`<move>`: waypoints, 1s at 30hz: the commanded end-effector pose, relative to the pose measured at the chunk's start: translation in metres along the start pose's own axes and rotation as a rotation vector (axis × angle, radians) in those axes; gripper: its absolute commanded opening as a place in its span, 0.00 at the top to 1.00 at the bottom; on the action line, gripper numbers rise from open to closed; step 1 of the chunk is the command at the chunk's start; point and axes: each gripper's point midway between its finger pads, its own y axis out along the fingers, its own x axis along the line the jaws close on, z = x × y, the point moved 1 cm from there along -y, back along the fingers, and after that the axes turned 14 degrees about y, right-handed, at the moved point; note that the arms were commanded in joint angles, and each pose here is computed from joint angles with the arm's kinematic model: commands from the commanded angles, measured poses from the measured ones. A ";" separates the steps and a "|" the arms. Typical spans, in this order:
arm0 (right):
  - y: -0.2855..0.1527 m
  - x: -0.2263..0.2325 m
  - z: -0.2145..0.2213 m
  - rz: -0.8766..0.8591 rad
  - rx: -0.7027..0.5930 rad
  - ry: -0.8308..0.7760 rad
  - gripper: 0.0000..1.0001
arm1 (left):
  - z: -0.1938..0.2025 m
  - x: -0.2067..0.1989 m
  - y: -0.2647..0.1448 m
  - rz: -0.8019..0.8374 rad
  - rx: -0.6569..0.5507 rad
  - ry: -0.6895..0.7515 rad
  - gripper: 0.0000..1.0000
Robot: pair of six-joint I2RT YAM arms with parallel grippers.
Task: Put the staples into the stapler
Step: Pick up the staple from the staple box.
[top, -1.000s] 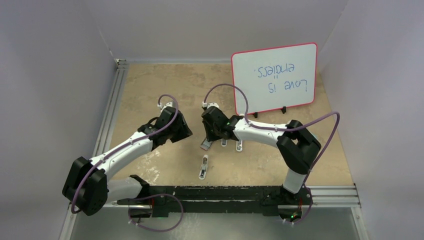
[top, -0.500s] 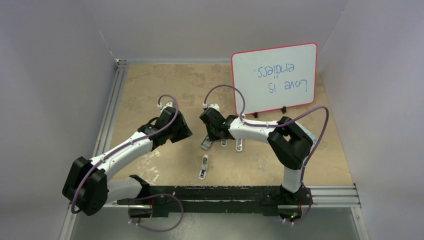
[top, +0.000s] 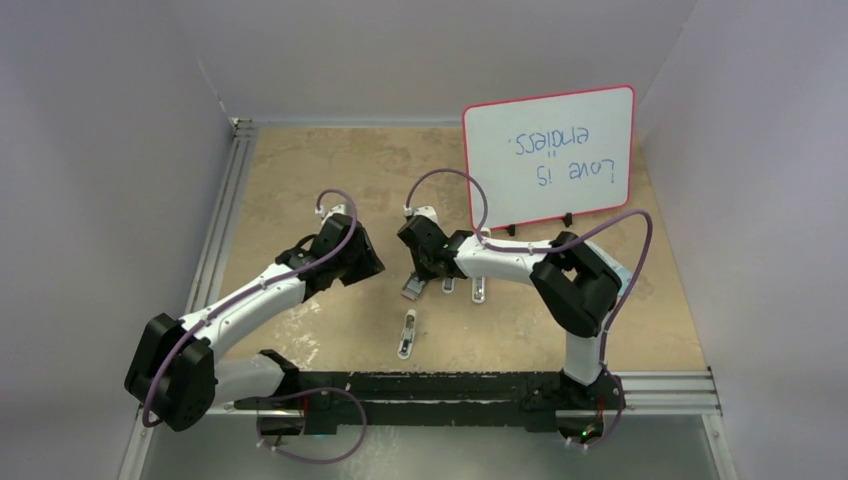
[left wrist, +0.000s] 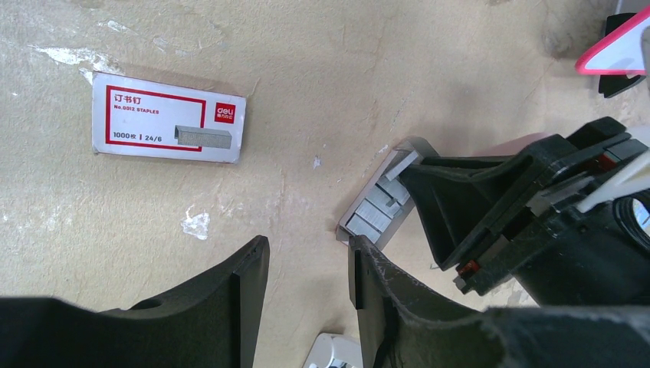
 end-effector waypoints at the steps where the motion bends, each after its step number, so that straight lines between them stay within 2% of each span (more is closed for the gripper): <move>1: 0.004 0.009 -0.016 -0.015 -0.043 -0.006 0.75 | -0.008 0.000 -0.001 0.010 -0.041 0.008 0.58; 8: 0.007 0.003 -0.004 -0.010 -0.006 -0.018 0.74 | -0.008 0.001 -0.002 0.008 -0.044 0.009 0.58; 12: 0.004 0.004 -0.007 -0.014 -0.015 -0.009 0.82 | -0.007 0.001 -0.001 0.008 -0.042 0.008 0.58; 23: -0.024 0.013 -0.031 -0.049 -0.092 0.057 0.89 | -0.007 -0.001 -0.004 0.027 -0.038 0.007 0.58; 30: -0.046 0.001 -0.027 -0.042 -0.090 0.109 0.90 | -0.004 -0.006 -0.008 0.062 -0.033 0.009 0.58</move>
